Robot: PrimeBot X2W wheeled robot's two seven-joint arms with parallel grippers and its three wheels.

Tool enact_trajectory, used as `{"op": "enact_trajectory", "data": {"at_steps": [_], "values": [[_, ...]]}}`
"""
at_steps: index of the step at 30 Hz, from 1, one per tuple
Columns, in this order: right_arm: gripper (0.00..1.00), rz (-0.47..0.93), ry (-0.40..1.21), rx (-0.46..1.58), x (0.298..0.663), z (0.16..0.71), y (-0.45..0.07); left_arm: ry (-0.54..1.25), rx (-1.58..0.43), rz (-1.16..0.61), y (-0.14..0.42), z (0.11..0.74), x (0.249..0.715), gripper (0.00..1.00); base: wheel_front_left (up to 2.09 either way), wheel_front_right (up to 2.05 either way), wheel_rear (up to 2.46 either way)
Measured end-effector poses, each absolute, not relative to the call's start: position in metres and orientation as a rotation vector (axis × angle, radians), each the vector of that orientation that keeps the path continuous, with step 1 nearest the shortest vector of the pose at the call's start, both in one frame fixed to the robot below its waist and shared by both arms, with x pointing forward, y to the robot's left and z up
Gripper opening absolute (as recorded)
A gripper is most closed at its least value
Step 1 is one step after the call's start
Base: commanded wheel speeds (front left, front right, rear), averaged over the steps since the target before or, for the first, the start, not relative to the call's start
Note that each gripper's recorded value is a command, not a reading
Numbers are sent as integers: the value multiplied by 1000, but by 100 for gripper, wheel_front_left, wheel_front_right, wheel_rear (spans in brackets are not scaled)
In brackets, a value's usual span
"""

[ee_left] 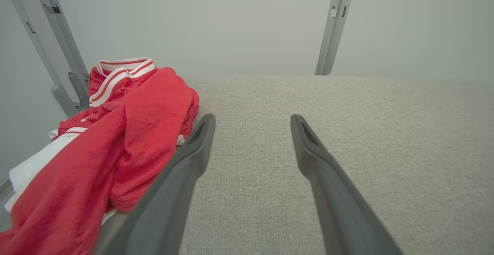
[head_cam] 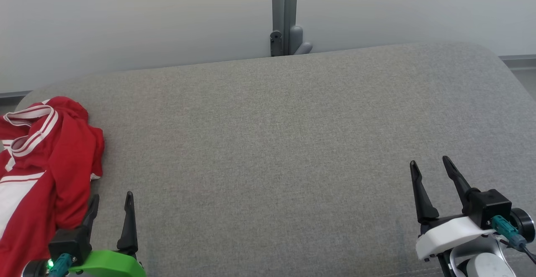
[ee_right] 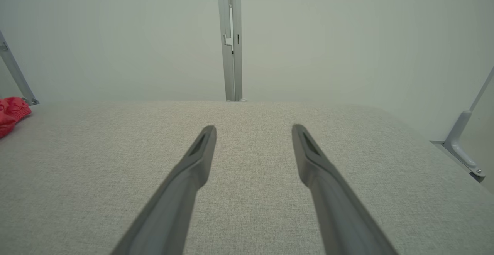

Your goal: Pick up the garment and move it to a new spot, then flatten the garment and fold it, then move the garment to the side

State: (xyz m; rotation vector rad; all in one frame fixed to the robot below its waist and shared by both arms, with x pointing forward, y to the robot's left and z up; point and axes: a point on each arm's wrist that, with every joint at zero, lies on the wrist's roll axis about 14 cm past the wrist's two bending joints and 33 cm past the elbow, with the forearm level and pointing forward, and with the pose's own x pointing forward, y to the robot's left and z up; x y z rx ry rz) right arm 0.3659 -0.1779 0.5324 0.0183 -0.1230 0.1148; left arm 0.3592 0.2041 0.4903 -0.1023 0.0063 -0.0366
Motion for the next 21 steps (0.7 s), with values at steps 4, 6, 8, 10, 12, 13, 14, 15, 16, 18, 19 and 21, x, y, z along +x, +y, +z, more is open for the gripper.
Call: {"op": "enact_trajectory", "data": {"at_steps": [4,6,8,10,12,13,14,15,16,18,19,21], "values": [[100,125,-123,1,366,531,-175,11,-79,-35,205,488,358,100,0,0,0],[100,131,-124,-6,366,531,-174,15,-73,-35,206,486,358,100,0,0,0],[100,137,-126,-13,366,531,-172,15,-68,-32,207,485,358,100,0,0,0],[100,141,-126,-17,367,530,-170,15,-63,-28,207,485,357,100,0,0,0],[100,144,-122,-24,367,528,-169,16,-67,-20,209,484,357,100,0,0,0],[100,144,-121,-22,367,528,-169,12,-71,-14,210,484,357,100,0,0,0],[100,144,-120,-21,367,527,-169,12,-67,-12,210,484,357,100,0,0,0],[100,146,-120,-26,367,527,-168,13,-62,-9,211,483,357,100,0,0,0],[100,146,-119,-28,367,526,-168,12,-62,-5,212,483,357,100,0,0,0],[100,147,-121,-35,367,526,-168,11,-48,-5,213,483,357,100,0,0,0],[100,147,-120,-35,367,526,-168,9,-46,-6,213,484,357,100,0,0,0],[100,144,-118,-33,367,525,-169,12,-47,-5,213,483,357,100,0,0,0]]}}
